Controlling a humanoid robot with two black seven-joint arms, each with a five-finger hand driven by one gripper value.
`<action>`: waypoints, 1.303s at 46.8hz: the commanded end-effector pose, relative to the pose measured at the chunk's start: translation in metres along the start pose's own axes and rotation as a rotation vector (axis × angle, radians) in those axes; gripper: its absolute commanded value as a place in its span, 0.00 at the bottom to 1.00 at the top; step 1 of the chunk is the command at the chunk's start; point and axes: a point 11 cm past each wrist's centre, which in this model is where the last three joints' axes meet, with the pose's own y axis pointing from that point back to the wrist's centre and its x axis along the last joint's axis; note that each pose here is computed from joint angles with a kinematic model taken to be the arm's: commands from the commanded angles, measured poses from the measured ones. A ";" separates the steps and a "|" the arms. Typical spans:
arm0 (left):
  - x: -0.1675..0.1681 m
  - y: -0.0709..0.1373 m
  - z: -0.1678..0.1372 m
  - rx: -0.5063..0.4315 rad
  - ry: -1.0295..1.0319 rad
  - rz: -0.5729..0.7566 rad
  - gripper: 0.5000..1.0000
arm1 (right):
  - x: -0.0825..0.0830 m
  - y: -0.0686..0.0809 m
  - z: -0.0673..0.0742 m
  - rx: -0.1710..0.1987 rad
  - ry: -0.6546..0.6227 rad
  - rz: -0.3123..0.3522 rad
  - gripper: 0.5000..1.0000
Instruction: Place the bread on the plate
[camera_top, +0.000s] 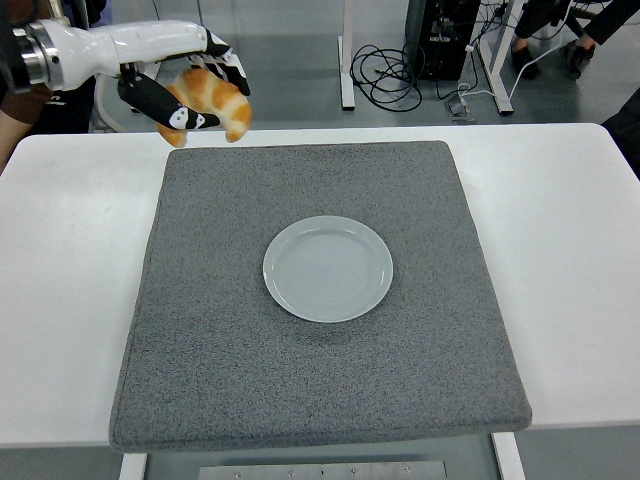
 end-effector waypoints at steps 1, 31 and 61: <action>-0.004 -0.017 0.004 -0.015 0.015 -0.005 0.00 | -0.001 0.000 0.000 0.000 0.001 -0.002 1.00; -0.091 -0.091 0.046 -0.133 0.080 -0.162 0.00 | 0.000 0.000 0.000 0.000 0.002 0.001 1.00; -0.167 -0.108 0.028 -0.142 0.147 -0.112 0.00 | 0.000 0.000 0.000 0.000 0.001 0.000 1.00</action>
